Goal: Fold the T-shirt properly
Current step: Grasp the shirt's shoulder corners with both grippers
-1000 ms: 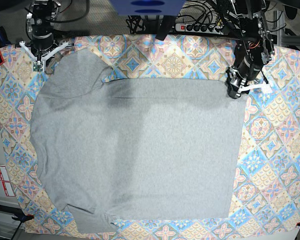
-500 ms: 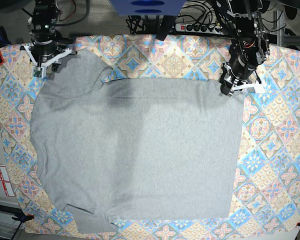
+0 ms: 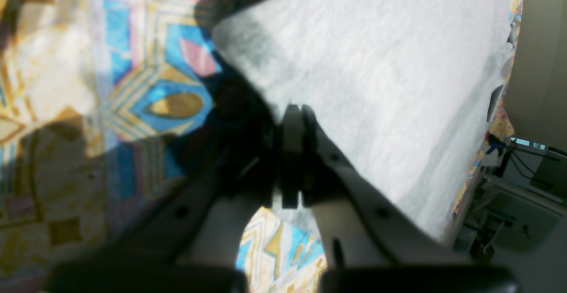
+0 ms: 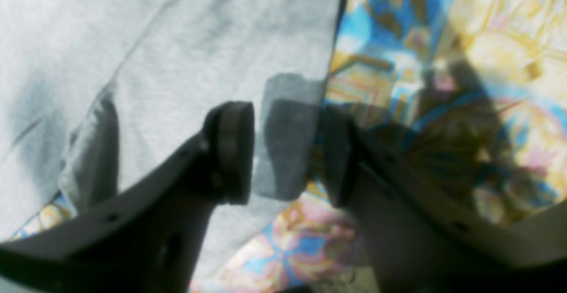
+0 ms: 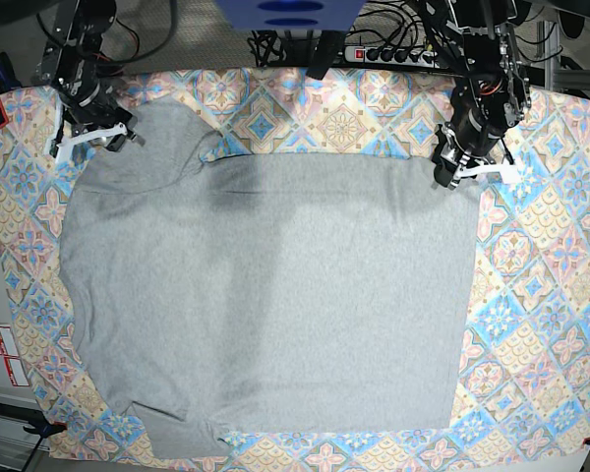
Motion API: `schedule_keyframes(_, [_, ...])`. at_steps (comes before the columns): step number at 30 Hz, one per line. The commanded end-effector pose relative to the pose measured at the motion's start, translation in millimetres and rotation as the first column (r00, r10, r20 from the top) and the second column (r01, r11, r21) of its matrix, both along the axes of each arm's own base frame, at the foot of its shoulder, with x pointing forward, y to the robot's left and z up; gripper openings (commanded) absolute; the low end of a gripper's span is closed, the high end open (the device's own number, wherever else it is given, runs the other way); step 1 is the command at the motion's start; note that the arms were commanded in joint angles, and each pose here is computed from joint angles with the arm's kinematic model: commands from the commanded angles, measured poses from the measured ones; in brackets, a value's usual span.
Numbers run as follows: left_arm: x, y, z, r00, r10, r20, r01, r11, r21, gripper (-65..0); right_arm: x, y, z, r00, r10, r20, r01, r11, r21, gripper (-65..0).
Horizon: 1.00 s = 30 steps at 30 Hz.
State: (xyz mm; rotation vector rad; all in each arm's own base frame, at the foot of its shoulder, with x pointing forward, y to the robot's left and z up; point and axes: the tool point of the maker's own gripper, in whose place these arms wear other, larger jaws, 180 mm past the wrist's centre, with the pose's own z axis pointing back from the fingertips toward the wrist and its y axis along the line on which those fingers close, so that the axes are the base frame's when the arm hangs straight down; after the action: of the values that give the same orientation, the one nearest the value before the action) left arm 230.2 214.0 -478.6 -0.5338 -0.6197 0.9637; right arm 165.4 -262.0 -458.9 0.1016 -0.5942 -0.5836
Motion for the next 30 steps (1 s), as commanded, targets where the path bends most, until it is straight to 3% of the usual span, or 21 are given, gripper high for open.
schedule_keyframes(1, [-1, 1, 1, 1.0, -0.014, -0.008, 0.014, 1.0, 0.007, -65.0, 2, -7, 4, 1.0, -0.009, 0.017, 0.009, 1.0, -0.007, -38.2])
schedule_keyframes(10, [0, 1, 1, 1.0, -0.016, -0.007, 0.016, 1.0, 0.007, -65.0, -7, 1, -8, 1.0, -0.006, -0.021, 0.006, 1.0, 0.018, -37.8])
schedule_keyframes(19, [-1, 1, 1, 1.0, -0.015, -0.007, 0.015, 1.0, 0.005, -65.0, -16, 42, -21, 0.993, 0.097, -0.062, -0.092, 0.993, 0.078, -37.9])
schedule_keyframes(23, [-5, 1, -1, 1.0, -0.014, -0.014, 0.014, 1.0, 0.004, -65.0, -13, 55, -19, 0.997, 0.076, -0.034, -0.07, 0.985, 0.155, -38.2])
schedule_keyframes(26, [-5, 1, -1, 1.0, -0.014, -0.014, 0.014, 1.0, 0.004, -65.0, -11, 57, -18, 0.999, 0.049, -0.018, -0.045, 0.979, 0.199, -45.6])
schedule_keyframes(30, [-14, 0, -4, 0.999, -0.015, -0.032, 0.015, 1.0, 0.003, -65.0, -17, 45, -23, 0.999, 0.027, -0.041, -0.019, 0.981, 0.191, -58.6])
